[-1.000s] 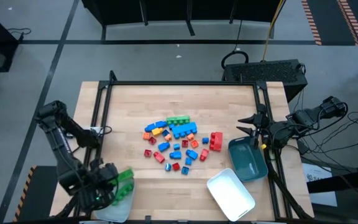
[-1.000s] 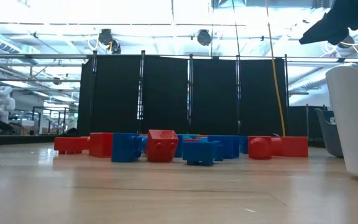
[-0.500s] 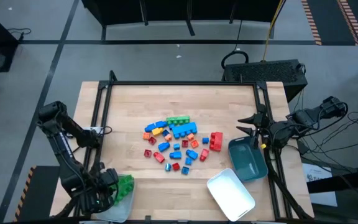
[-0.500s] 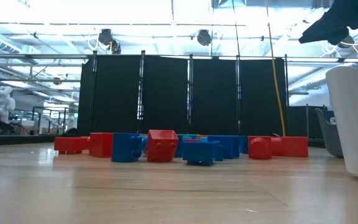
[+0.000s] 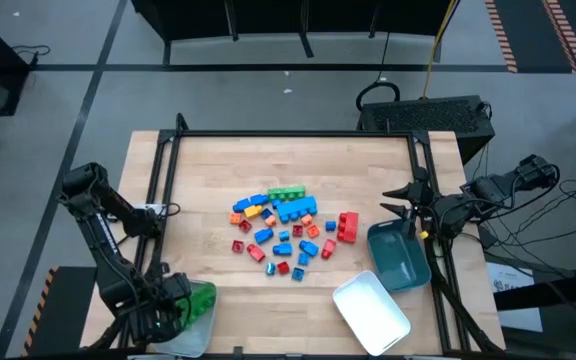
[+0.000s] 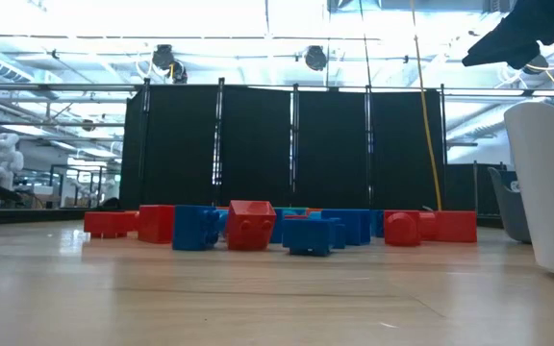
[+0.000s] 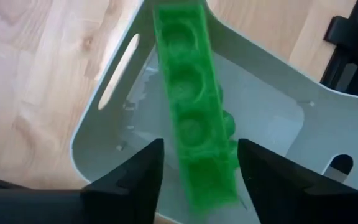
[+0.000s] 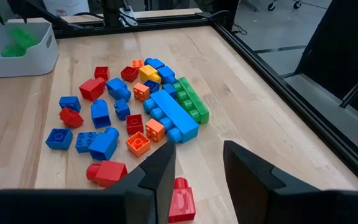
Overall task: Sort blocks by size
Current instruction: Put the rectangular green game piece into the gray bin
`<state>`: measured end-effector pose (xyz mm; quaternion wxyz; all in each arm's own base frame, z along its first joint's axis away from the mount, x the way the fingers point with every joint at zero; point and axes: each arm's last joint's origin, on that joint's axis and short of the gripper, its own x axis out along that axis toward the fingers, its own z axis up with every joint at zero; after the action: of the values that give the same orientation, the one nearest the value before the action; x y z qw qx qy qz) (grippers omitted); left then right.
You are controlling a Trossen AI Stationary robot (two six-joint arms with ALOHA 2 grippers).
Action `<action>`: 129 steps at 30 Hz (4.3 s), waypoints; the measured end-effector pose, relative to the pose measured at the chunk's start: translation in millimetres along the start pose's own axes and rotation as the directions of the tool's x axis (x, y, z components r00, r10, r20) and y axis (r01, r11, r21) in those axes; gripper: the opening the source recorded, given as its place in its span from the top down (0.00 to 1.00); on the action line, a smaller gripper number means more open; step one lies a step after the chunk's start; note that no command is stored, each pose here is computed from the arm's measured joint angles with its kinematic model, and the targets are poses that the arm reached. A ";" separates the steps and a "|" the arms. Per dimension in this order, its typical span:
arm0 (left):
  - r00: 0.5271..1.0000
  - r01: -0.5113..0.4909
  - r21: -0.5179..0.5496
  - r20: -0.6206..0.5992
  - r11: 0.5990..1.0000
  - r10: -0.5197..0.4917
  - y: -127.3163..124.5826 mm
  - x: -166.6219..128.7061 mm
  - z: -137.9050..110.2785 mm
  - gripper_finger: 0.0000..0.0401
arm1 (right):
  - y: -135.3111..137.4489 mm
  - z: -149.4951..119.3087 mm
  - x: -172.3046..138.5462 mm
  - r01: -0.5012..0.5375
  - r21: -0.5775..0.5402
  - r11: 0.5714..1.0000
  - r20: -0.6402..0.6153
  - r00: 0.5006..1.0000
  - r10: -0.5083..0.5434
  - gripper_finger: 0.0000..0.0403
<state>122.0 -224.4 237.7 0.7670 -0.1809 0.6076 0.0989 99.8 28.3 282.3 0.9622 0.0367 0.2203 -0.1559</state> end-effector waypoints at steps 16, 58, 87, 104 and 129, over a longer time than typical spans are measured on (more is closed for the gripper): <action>0.951 -0.107 0.152 0.303 0.983 0.056 17.2 -31.0 97.3 0.42 | 0.2 0.0 0.2 0.000 -0.001 1.000 -0.001 1.000 0.000 0.71; 0.956 -0.152 0.434 0.292 0.888 0.020 261.1 99.3 360.7 0.42 | 5.0 -3.3 7.0 0.015 -0.069 0.998 -0.054 0.998 -0.019 0.71; 0.983 -0.018 0.511 0.165 0.859 -0.078 238.8 96.8 350.4 0.42 | 4.9 -3.2 7.0 0.015 -0.065 0.998 -0.053 0.998 -0.019 0.71; 0.994 0.017 0.518 0.081 0.855 -0.068 244.2 128.2 348.5 0.42 | 5.7 -3.6 7.1 -0.008 -0.058 0.998 -0.064 0.998 0.005 0.71; 0.999 -0.010 0.508 -0.040 0.862 0.035 233.1 83.0 365.7 0.58 | 5.7 -3.5 7.1 -0.007 -0.040 0.999 -0.064 0.998 0.005 0.71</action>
<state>383.3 128.6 192.4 0.7718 0.0320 0.6323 -0.0596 106.2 32.2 276.1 0.9557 0.0228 0.2539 -0.1473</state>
